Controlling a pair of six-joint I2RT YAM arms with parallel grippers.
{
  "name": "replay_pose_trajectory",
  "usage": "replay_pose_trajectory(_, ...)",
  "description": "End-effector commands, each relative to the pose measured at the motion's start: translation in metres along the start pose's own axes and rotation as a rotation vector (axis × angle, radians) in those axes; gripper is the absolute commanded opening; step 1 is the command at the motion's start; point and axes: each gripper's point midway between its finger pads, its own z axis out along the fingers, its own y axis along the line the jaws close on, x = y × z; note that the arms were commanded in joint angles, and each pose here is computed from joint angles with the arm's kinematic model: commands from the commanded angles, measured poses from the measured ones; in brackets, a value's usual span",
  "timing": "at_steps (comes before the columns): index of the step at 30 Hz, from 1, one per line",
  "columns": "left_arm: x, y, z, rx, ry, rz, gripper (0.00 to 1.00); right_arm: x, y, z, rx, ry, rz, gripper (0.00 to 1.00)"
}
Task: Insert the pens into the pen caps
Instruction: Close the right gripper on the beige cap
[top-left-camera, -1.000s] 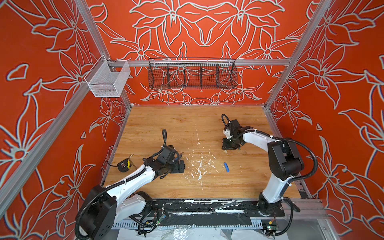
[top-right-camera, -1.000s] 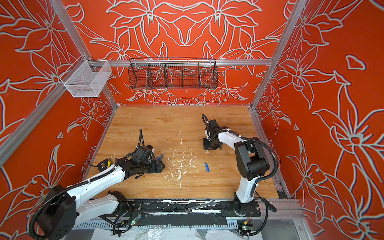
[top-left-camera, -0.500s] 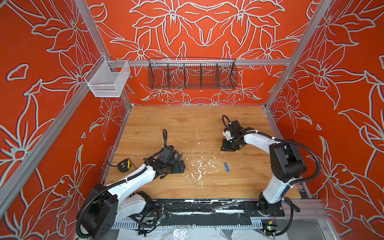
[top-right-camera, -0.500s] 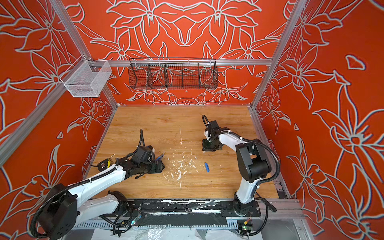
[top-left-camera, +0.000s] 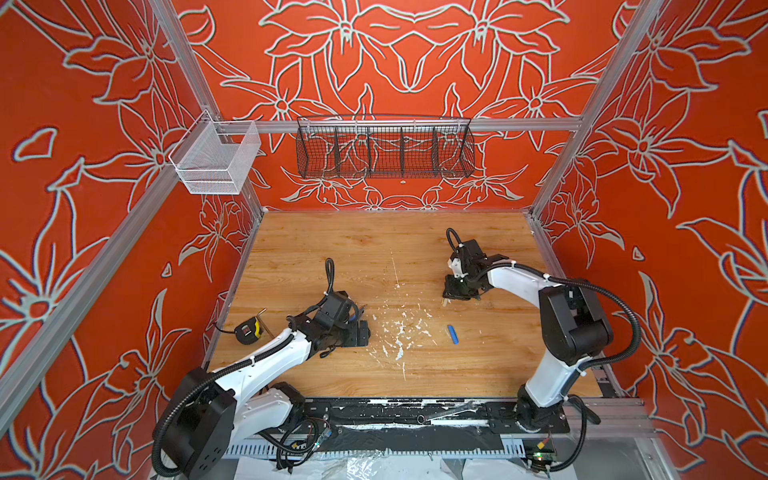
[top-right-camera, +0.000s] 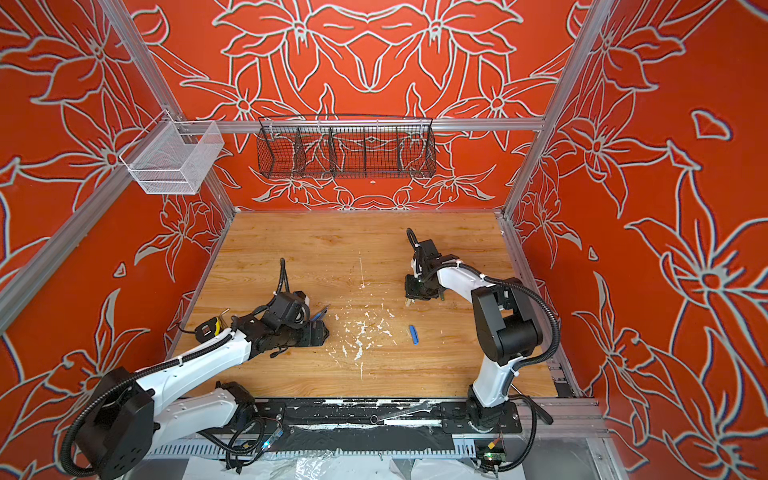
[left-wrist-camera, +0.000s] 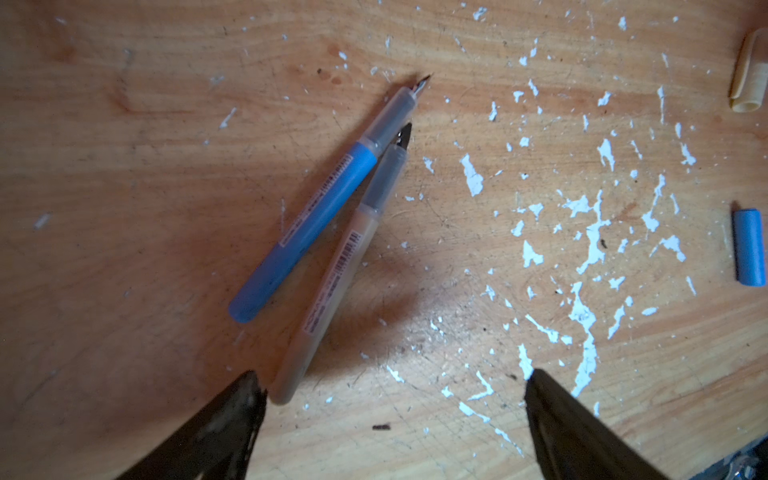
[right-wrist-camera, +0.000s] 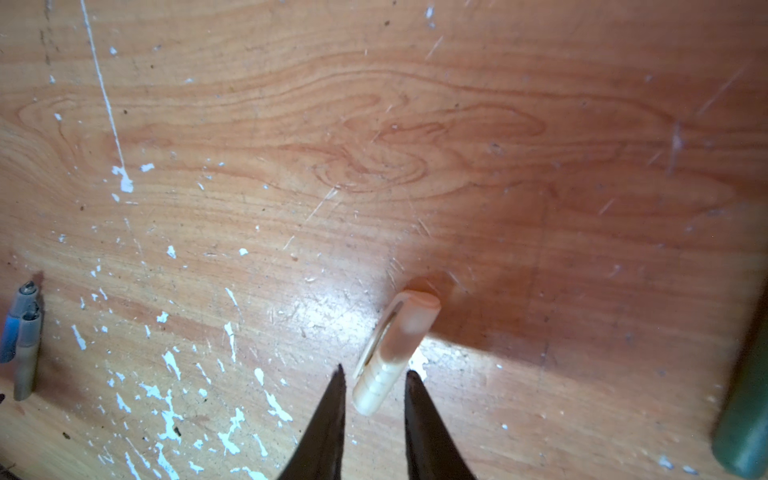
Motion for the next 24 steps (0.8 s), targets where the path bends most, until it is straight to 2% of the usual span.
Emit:
replay_pose_trajectory(1, -0.002, 0.002, -0.002, -0.006, -0.009, -0.010, 0.97, 0.001, -0.009, 0.008, 0.036, 0.014, 0.031, 0.27)
replay_pose_trajectory(16, 0.001, 0.003, -0.001, -0.002, -0.009, -0.017, 0.97, 0.004, -0.018, 0.020, 0.073, 0.040, 0.032, 0.27)
replay_pose_trajectory(24, 0.002, 0.003, 0.000, 0.002, -0.007, -0.019, 0.98, 0.003, -0.009, 0.015, 0.024, 0.030, 0.027, 0.23)
